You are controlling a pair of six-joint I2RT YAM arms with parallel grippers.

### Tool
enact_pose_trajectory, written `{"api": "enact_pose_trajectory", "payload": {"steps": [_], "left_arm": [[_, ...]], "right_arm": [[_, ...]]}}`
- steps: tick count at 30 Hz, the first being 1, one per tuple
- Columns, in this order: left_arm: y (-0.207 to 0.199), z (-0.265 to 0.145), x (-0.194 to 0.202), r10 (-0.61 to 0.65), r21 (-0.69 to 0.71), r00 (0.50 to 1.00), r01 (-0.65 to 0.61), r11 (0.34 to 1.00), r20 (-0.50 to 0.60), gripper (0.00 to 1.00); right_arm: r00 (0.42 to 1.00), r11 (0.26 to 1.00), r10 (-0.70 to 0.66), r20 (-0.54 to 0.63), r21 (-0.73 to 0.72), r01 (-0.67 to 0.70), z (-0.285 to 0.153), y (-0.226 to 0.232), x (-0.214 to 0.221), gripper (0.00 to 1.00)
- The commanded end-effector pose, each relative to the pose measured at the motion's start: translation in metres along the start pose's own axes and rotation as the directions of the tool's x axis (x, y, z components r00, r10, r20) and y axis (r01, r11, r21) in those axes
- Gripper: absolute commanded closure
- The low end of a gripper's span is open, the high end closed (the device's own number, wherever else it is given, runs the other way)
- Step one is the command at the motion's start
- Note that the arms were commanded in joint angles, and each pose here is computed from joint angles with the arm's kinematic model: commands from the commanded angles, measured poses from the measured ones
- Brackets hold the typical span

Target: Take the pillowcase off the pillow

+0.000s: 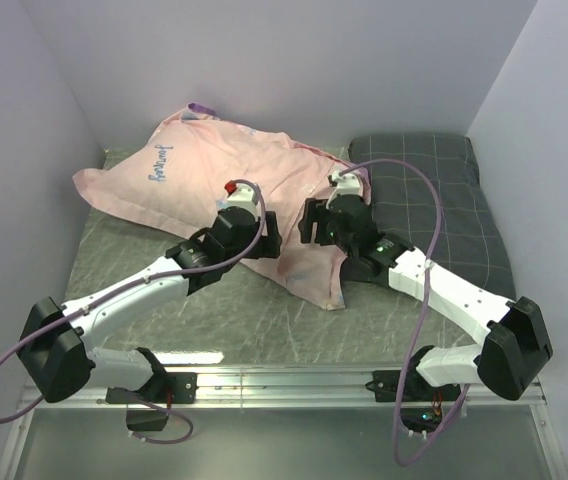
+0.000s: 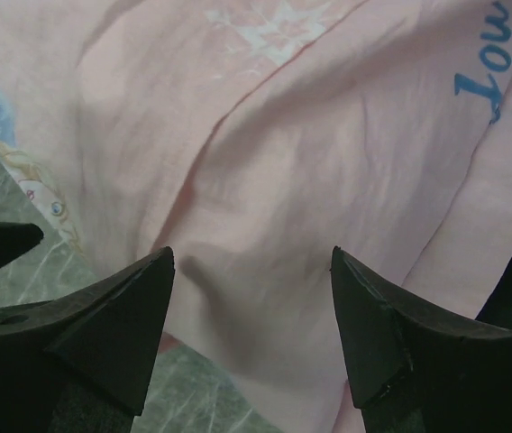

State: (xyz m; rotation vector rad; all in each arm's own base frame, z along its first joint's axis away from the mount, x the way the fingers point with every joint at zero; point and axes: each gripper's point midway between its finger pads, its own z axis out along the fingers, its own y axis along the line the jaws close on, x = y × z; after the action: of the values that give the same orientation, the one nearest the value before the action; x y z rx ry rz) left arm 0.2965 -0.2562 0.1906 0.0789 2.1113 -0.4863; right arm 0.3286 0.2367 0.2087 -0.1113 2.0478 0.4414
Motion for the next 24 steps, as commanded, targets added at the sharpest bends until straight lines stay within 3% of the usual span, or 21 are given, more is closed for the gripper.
{"api": "enact_pose_trajectory", "payload": {"steps": [1, 5, 6, 9, 10, 14, 18, 24], "left_arm": [[-0.019, -0.001, -0.032, 0.015, 0.037, 0.997, -0.018, 0.999, 0.077, 0.17], [-0.034, 0.007, -0.039, 0.038, 0.059, 0.997, -0.043, 0.997, 0.073, 0.17], [-0.037, 0.009, -0.040, 0.043, 0.060, 0.996, -0.047, 0.997, 0.073, 0.17], [-0.047, 0.017, -0.042, 0.065, 0.061, 0.996, -0.069, 0.996, 0.064, 0.17], [-0.048, 0.023, -0.039, 0.074, 0.052, 0.996, -0.077, 0.996, 0.052, 0.17], [-0.047, 0.036, -0.047, 0.090, -0.029, 0.995, -0.089, 0.996, 0.049, 0.19], [-0.036, 0.045, -0.040, 0.116, -0.105, 0.993, -0.113, 0.988, 0.025, 0.26], [-0.007, 0.037, -0.055, 0.137, -0.263, 0.988, -0.113, 0.958, 0.076, 0.48]], "right_arm": [[0.992, 0.997, 0.076, 0.103, -0.012, -0.075, -0.007, 0.002, -0.017, 0.24], [0.990, 0.995, 0.097, 0.101, -0.011, -0.097, -0.002, -0.001, -0.005, 0.38], [0.990, 0.995, 0.104, 0.099, -0.011, -0.103, -0.003, -0.002, -0.002, 0.53], [0.988, 0.992, 0.123, 0.096, -0.006, -0.123, -0.006, -0.006, 0.003, 0.85], [0.987, 0.992, 0.124, 0.097, -0.008, -0.124, -0.006, -0.007, 0.008, 0.89], [0.981, 0.989, 0.150, 0.123, -0.016, -0.149, -0.014, -0.010, 0.006, 0.96], [0.979, 0.988, 0.153, 0.134, -0.010, -0.153, -0.023, -0.014, 0.006, 0.98], [0.980, 0.988, 0.142, 0.140, 0.040, -0.149, -0.035, -0.028, 0.009, 0.98]]}}
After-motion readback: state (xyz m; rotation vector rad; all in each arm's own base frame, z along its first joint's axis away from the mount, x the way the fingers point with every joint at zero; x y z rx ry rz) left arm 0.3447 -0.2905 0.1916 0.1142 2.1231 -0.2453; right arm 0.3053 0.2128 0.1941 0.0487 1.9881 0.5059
